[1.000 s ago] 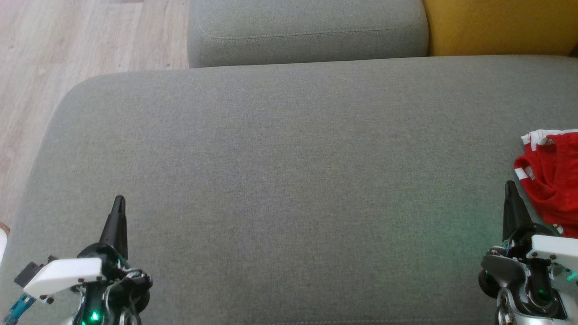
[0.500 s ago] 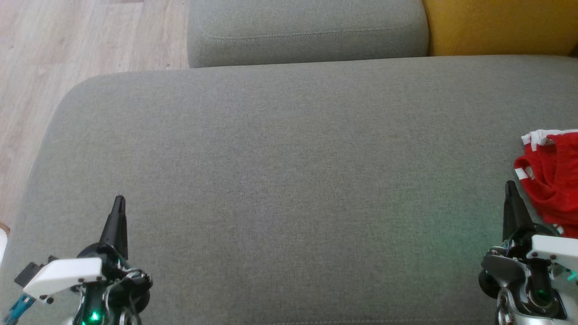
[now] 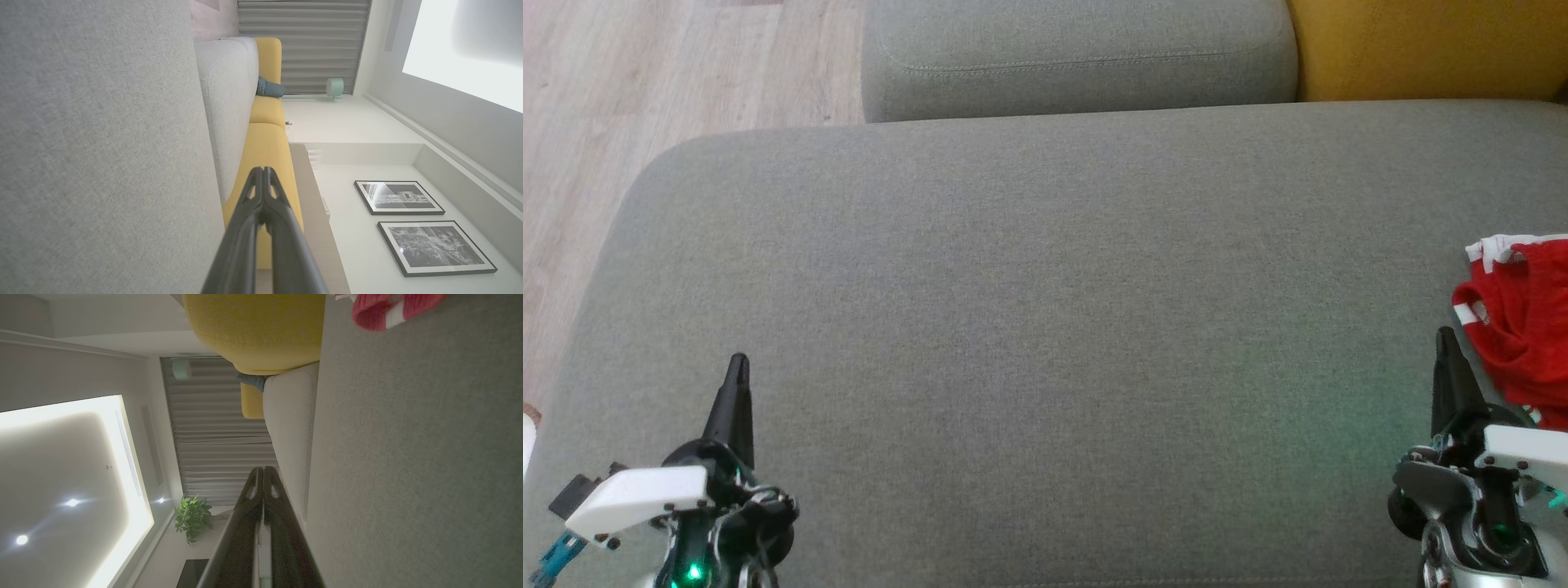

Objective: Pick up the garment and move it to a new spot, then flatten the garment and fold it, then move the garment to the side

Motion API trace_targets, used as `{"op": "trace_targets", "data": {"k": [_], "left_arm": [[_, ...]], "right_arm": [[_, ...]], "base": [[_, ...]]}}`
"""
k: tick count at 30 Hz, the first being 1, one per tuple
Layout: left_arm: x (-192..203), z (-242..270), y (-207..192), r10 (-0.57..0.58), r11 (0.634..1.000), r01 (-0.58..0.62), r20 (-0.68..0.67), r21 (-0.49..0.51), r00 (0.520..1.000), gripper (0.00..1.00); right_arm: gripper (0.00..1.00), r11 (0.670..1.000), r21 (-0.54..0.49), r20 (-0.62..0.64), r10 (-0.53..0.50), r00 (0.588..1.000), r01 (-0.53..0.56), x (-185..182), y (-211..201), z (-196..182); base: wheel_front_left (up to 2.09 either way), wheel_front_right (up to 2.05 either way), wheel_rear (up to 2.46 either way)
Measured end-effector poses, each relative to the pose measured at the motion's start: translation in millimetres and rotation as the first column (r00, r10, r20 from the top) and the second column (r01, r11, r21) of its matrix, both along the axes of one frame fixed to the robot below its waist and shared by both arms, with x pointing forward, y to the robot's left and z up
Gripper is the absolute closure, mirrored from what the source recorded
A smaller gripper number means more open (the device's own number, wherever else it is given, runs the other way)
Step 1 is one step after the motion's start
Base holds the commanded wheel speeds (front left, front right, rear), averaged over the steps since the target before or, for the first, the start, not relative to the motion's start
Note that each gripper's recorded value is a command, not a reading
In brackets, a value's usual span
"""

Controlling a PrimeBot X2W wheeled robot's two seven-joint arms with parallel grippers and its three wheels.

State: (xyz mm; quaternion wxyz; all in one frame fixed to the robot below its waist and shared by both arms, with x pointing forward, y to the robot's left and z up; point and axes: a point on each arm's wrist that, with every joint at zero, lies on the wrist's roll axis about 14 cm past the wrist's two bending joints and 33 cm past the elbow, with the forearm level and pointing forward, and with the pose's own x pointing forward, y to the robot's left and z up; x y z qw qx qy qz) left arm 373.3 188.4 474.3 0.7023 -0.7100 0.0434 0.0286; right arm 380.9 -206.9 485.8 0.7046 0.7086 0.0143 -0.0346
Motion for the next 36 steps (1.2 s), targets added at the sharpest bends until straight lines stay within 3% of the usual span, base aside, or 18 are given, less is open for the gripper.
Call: {"op": "trace_targets", "data": {"k": [36], "left_arm": [[0.0, 0.0, 0.0, 0.000, 1.000, 0.000, 0.000, 0.000, 1.000, 1.00]], "right_arm": [[1.00, 1.000, 0.000, 0.000, 0.000, 1.000, 0.000, 0.0, 0.1, 0.0]], "base": [[0.00, 0.00, 0.00]]}}
